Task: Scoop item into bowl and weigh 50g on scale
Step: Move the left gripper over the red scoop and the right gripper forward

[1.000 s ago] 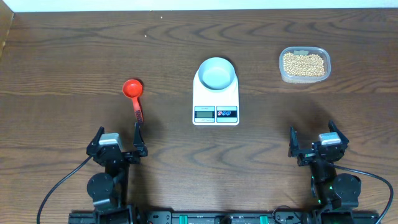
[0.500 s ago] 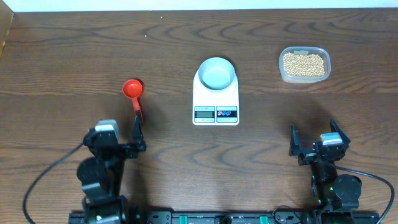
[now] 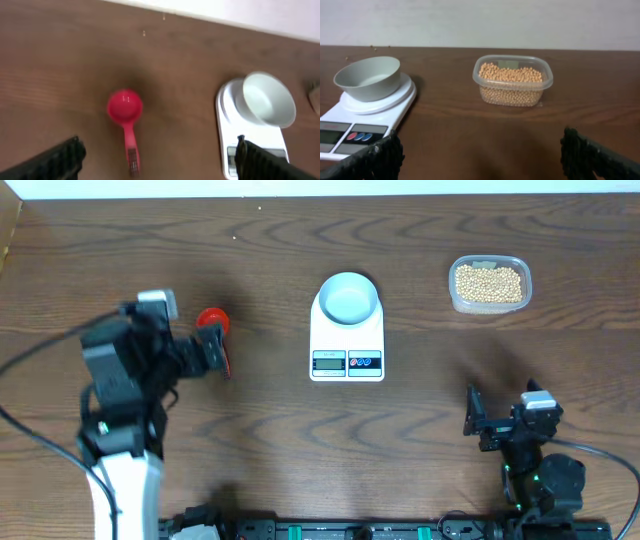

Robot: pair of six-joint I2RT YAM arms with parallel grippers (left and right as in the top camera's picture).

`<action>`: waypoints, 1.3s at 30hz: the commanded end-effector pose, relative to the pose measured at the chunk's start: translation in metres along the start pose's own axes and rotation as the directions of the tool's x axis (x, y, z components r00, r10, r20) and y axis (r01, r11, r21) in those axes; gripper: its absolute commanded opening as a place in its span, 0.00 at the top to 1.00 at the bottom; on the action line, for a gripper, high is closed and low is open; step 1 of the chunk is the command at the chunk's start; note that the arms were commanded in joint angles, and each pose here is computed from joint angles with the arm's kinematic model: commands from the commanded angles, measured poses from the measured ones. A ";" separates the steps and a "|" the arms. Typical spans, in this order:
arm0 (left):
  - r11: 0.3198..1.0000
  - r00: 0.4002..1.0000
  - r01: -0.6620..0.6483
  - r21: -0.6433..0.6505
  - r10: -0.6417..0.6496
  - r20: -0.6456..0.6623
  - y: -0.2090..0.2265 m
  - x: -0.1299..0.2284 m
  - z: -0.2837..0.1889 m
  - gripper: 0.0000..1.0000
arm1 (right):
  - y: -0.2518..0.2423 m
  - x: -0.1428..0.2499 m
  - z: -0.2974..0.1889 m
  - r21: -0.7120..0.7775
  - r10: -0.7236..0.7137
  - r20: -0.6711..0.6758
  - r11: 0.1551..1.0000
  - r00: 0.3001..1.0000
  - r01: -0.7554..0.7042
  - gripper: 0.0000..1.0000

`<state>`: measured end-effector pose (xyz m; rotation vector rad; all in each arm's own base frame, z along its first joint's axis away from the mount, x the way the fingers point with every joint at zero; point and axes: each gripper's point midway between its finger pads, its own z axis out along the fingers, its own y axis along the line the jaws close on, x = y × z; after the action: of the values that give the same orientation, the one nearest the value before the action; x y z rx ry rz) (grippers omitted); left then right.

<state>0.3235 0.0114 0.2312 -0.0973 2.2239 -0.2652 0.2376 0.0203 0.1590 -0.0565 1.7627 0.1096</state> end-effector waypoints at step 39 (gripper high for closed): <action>0.954 0.919 0.084 -0.288 -0.186 -0.347 0.088 0.028 0.141 0.37 | 0.039 -0.080 0.107 -0.139 0.101 -0.658 0.958 0.746 -0.252 0.14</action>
<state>0.4127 0.0672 0.1143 -0.3594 2.6160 -0.0835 0.3507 0.0645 0.2133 -0.0932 2.4605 0.4335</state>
